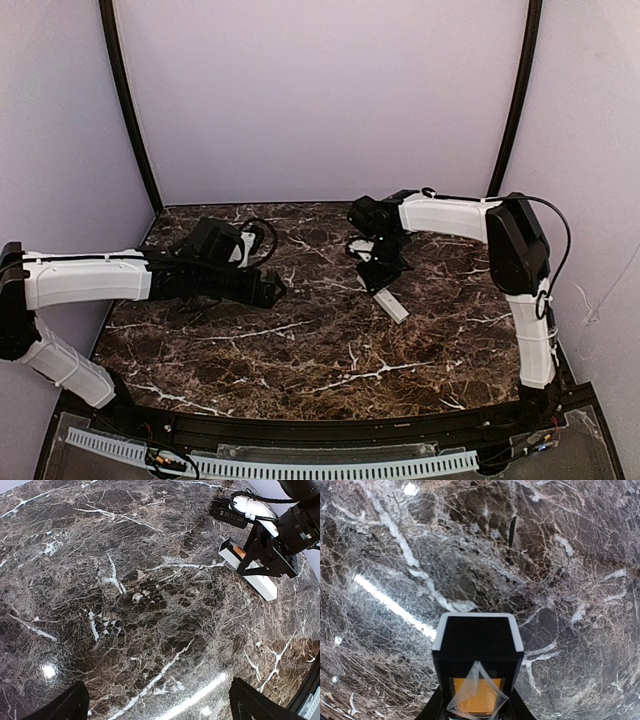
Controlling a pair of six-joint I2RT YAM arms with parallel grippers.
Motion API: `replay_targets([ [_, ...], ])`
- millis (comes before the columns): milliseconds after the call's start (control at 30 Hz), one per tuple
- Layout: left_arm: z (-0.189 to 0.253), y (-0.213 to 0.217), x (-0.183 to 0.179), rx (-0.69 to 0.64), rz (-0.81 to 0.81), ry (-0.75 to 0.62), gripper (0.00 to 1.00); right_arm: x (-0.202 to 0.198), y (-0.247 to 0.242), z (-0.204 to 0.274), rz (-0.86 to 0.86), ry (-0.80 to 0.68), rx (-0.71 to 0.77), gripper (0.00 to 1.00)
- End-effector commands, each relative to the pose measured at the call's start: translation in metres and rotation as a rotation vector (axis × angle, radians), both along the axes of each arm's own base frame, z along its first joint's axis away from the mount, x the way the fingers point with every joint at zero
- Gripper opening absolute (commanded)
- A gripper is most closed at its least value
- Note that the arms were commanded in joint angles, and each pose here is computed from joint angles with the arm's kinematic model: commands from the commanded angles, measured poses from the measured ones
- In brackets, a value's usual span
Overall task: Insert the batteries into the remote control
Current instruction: Place the remote control at the center of the board.
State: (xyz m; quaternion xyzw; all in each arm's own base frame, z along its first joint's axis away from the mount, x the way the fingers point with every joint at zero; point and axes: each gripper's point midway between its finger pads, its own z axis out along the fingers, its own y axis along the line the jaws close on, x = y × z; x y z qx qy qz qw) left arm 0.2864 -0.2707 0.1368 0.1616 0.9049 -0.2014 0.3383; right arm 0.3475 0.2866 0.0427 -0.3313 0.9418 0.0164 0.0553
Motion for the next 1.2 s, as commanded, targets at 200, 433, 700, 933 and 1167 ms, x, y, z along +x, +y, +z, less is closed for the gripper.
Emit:
replay_targets([
  [200,-0.008,0.0,0.003,0.008,0.002,0.027,0.99,-0.001,0.005,-0.028,0.02,0.044,-0.025,0.21],
  [433,-0.012,0.001,0.003,0.016,0.003,0.037,0.99,0.0,0.01,-0.028,0.024,0.043,-0.008,0.29],
  [700,-0.008,0.001,0.004,0.019,0.004,0.036,0.99,-0.002,0.017,-0.025,0.033,0.045,0.034,0.51],
  [933,0.007,-0.005,0.009,-0.035,-0.028,0.048,0.99,0.014,0.041,0.047,0.034,-0.088,0.268,0.73],
  [1167,0.023,0.005,0.031,-0.074,-0.017,0.053,0.99,0.03,0.015,0.138,-0.04,-0.294,0.566,0.85],
])
